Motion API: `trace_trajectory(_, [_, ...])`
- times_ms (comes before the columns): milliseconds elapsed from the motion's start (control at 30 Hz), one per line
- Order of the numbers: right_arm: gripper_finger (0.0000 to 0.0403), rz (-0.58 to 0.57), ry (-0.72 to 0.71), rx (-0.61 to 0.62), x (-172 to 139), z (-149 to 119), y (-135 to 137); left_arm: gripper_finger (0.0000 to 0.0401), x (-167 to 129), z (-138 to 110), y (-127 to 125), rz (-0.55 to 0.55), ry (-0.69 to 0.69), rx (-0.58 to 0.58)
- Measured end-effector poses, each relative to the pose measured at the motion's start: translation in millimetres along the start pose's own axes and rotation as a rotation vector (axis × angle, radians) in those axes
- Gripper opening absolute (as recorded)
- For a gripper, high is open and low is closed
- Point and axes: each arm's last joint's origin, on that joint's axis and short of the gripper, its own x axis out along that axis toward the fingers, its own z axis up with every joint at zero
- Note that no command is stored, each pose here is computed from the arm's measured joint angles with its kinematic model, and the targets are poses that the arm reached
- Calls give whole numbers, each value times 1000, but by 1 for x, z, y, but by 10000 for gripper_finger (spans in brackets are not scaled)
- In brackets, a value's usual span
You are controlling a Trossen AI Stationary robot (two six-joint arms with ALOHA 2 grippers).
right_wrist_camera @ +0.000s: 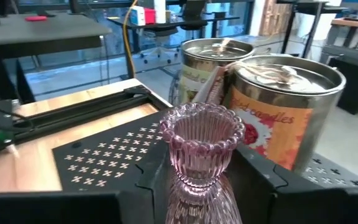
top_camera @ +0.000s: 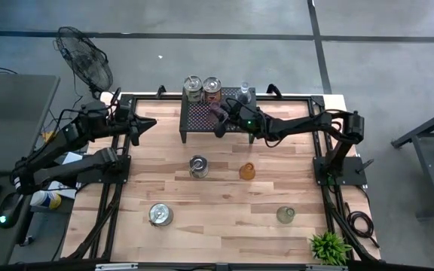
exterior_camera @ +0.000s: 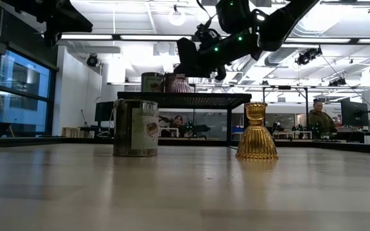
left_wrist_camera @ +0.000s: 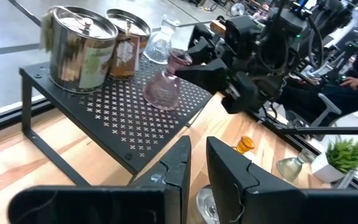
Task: Pick & Place candle stick holders
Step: Put the pink candle holder on the shelf
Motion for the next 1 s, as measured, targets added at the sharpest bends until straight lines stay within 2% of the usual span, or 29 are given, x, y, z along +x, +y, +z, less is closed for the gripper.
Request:
trace_trajectory(267, [130, -112, -19, -9, -8, 3, 10, 49, 0, 0, 0, -8, 4, 8])
trace_trajectory(533, [131, -282, -29, -53, -16, 2, 21, 49, 0, 0, -1, -23, 11, 8])
trace_trajectory(667, [131, -401, -49, -3, -20, 2, 23, 49, 0, 0, -1, -23, 10, 8])
trace_trajectory(1000, [130, -425, -63, 63, -20, 2, 21, 49, 0, 0, -1, -23, 10, 27])
